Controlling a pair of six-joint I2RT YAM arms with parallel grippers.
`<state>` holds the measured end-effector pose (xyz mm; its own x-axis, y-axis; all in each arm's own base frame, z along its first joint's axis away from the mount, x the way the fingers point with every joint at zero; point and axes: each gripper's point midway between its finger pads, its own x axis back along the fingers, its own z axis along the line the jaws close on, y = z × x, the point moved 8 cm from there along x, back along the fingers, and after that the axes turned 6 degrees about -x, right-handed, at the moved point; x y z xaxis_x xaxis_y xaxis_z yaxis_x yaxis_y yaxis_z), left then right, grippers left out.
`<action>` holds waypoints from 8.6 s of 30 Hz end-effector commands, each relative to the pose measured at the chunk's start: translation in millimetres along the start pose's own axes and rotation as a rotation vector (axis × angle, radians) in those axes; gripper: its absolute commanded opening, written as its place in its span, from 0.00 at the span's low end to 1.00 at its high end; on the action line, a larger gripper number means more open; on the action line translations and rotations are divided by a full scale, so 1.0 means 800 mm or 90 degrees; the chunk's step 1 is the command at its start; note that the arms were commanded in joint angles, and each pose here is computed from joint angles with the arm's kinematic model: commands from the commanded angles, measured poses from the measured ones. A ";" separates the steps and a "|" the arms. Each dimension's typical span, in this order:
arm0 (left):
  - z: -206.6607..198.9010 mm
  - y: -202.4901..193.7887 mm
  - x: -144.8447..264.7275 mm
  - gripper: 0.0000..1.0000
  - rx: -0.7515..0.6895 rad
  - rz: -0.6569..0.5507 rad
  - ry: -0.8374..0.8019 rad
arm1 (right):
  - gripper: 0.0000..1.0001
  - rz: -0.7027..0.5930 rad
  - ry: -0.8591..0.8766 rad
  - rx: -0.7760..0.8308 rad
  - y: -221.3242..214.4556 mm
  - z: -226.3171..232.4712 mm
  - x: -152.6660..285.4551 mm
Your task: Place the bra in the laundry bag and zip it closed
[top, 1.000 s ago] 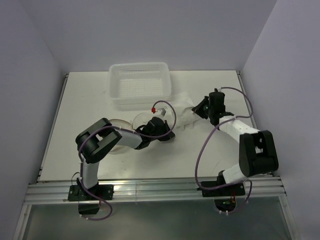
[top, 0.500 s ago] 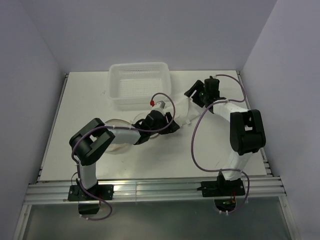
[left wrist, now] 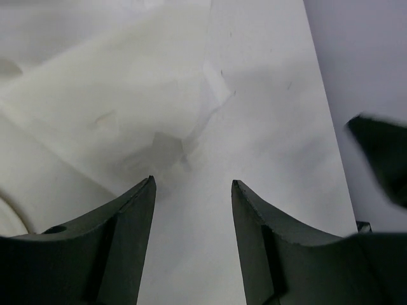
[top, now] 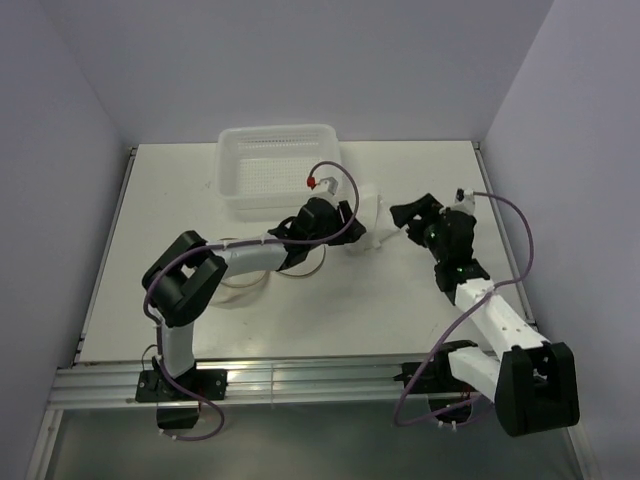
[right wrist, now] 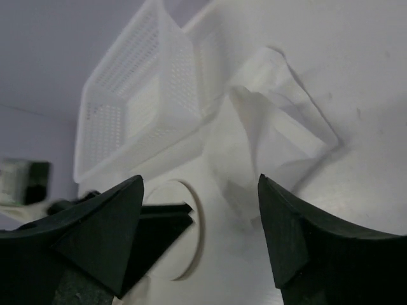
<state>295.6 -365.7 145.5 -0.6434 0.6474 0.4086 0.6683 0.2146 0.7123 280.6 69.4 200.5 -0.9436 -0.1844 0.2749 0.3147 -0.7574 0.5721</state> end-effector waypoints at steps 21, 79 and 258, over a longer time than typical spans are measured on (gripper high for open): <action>0.079 0.065 -0.133 0.72 -0.125 0.012 0.155 | 0.72 0.077 -0.095 -0.272 -0.093 -0.107 -0.103; -0.095 0.017 0.274 0.99 -0.367 -0.002 -0.642 | 0.00 0.537 0.429 0.557 -0.084 0.163 0.258; 0.062 0.026 0.305 0.00 0.110 -0.214 -0.025 | 0.00 0.193 0.687 0.245 -0.140 0.186 0.153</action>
<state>172.2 -162.6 208.8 -0.8272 0.5057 0.2451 0.5099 0.4919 0.7057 142.6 225.5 265.8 -0.3730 -0.9193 -0.1251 0.4686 -0.3031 0.8298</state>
